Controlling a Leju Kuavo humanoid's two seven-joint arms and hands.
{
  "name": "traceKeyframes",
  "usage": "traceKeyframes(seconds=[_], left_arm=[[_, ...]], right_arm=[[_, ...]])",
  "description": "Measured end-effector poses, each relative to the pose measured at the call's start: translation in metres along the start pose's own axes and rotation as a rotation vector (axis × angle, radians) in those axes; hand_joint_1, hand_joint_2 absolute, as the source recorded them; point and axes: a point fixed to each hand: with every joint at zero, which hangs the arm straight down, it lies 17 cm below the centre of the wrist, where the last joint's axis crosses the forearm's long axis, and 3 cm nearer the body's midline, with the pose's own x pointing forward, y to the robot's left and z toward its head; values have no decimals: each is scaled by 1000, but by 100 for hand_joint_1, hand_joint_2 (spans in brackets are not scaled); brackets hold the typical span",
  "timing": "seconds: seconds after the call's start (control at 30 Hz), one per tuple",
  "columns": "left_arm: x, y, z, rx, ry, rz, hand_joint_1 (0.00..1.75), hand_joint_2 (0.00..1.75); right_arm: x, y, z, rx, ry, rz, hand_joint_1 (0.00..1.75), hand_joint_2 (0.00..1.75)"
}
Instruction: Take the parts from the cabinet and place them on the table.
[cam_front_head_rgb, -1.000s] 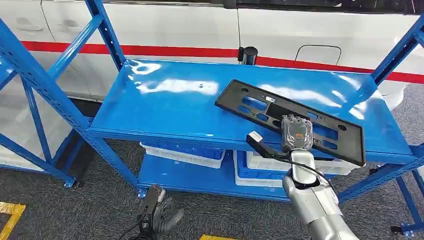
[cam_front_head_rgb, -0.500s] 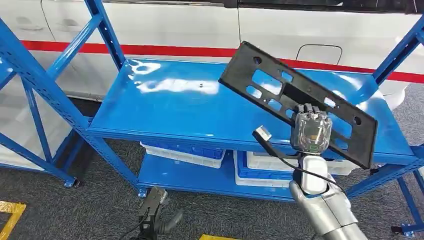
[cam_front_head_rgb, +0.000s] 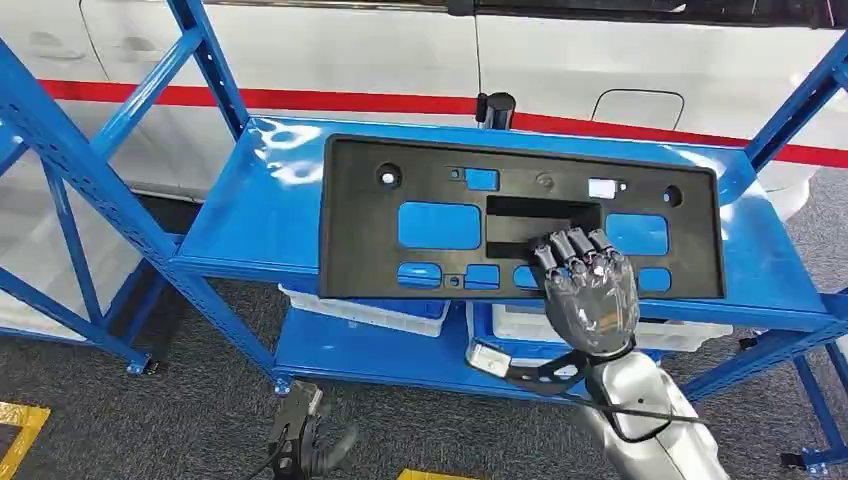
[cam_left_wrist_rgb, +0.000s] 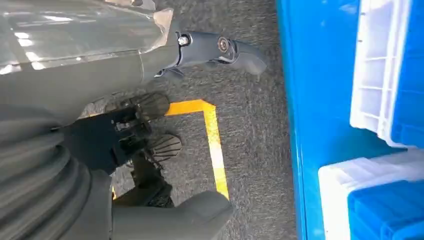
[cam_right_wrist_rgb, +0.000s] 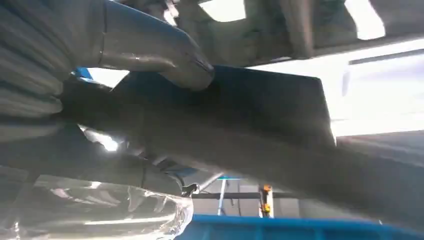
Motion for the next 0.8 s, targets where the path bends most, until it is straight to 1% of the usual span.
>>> traceKeyframes(seconds=[0.17, 0.27, 0.37, 0.5, 0.63, 0.8], left_arm=[[-10, 8, 2, 33, 19, 50, 0, 175], [-20, 14, 6, 54, 36, 73, 0, 175], [-21, 16, 7, 59, 36, 84, 0, 175], [-18, 24, 8, 84, 24, 107, 0, 175], [-21, 38, 12, 129, 22, 162, 0, 175], [-29, 45, 16, 145, 31, 176, 0, 175]], right_arm=[[9, -41, 5, -67, 11, -34, 175, 175], [13, -56, 14, -77, 22, -49, 175, 175], [10, -68, 13, -99, 39, -51, 175, 175], [12, -73, 16, -102, 46, -57, 175, 175], [15, -76, 17, -104, 51, -74, 175, 175], [17, -75, 18, -99, 55, -82, 175, 175]])
